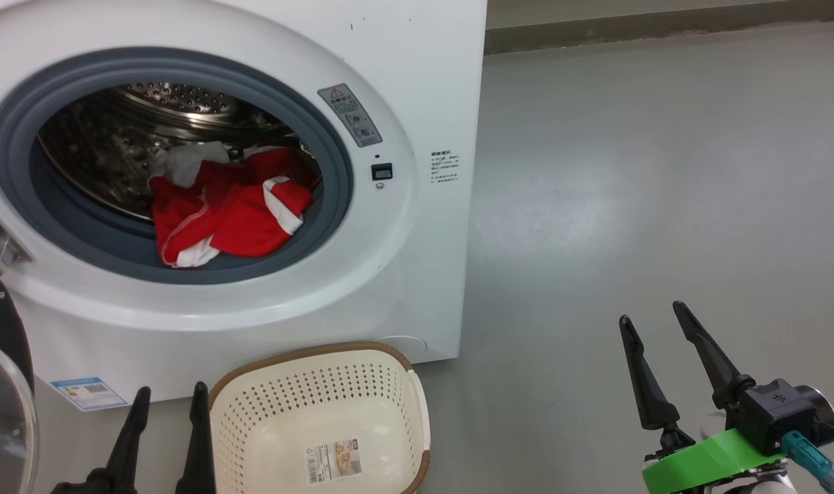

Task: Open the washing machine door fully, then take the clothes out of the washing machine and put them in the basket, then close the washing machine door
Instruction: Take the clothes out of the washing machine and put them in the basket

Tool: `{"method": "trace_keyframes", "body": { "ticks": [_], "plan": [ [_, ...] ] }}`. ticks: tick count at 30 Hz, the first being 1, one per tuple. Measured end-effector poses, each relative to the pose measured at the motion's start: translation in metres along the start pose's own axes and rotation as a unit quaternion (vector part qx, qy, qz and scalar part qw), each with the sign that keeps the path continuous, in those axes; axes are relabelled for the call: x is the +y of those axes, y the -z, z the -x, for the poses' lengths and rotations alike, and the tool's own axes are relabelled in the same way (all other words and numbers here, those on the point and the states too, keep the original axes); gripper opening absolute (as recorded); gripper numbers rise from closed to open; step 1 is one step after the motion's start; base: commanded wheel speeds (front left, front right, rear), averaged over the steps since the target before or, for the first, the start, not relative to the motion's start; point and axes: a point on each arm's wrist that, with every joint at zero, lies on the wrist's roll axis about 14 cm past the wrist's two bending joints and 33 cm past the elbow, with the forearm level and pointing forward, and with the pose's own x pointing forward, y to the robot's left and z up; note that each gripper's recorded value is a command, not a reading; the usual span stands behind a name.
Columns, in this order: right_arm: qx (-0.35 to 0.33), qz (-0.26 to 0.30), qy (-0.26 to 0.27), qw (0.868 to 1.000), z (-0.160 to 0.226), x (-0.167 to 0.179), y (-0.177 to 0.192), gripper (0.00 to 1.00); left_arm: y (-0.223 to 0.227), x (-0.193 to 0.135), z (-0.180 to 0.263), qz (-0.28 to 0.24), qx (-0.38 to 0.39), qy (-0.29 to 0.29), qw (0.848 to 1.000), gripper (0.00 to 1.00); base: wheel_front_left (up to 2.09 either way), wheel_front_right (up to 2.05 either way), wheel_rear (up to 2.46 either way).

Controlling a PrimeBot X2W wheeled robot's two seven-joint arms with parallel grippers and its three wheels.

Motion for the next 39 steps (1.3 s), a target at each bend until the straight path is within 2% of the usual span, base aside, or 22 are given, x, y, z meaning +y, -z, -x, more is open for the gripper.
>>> {"method": "trace_keyframes", "body": {
  "ticks": [8,22,28,39],
  "plan": [
    [0.008,-0.001,-0.006,1.000,-0.006,0.003,0.006,1.00,0.002,0.007,-0.004,0.000,0.001,-0.014,1.000,1.00,0.00,0.00,0.00],
    [0.012,0.002,-0.019,1.000,-0.034,0.009,0.014,1.00,0.006,0.010,-0.043,0.000,-0.002,-0.035,0.999,1.00,0.00,0.00,0.00],
    [0.010,0.002,-0.030,0.999,-0.056,0.014,0.018,1.00,0.006,0.011,-0.075,-0.001,-0.010,-0.038,0.999,1.00,0.00,0.00,0.00],
    [0.037,-0.004,-0.044,0.998,-0.086,0.020,0.051,1.00,0.015,0.009,-0.144,-0.019,-0.018,-0.032,0.999,1.00,0.00,0.00,0.00]
  ]
}}
